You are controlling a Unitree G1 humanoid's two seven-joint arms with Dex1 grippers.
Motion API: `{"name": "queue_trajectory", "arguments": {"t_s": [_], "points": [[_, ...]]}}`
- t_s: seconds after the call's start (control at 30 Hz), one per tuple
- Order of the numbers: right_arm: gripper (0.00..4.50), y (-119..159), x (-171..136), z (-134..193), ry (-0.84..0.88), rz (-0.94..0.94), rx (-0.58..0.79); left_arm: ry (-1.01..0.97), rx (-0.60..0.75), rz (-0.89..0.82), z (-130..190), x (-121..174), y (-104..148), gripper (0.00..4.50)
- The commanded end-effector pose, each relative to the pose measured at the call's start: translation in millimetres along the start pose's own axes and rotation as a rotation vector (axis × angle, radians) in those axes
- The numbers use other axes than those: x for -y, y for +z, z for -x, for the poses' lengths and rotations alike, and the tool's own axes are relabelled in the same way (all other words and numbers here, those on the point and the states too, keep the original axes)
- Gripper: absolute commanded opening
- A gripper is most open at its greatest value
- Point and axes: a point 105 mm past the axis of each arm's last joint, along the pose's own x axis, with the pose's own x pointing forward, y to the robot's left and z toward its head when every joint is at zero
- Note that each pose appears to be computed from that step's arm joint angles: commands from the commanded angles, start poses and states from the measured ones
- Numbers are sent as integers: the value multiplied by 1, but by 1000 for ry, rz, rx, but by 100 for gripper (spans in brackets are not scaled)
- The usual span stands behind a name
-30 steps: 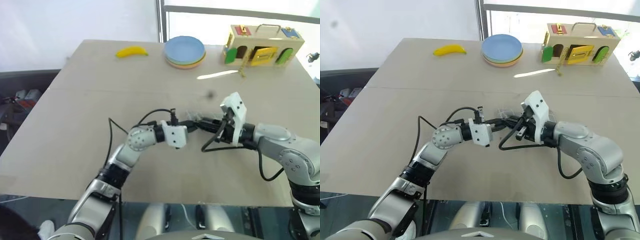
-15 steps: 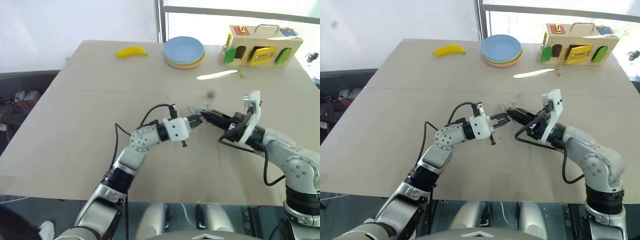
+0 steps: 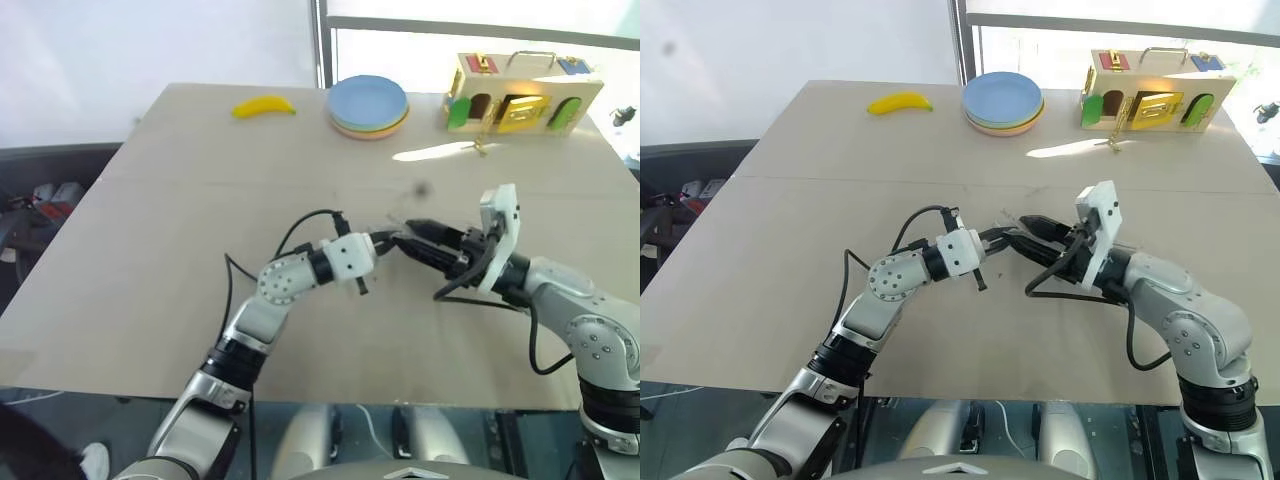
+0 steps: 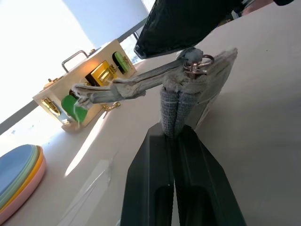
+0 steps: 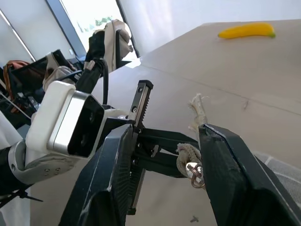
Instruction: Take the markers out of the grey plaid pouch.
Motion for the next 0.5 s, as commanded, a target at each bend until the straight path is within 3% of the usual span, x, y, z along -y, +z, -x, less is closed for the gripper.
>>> {"name": "queue_trajectory", "arguments": {"t_s": [0.03,0.3,0.5], "points": [[233,12,-4,-5,3,89,12,11,32,-45,-2,-6,11,0],[233,24,12,-7,-75,202,-111,-26,28,-93,-1,0,9,0],[233,27,7,-13,-36,195,-212,-32,35,-101,-4,2,9,0]]}}
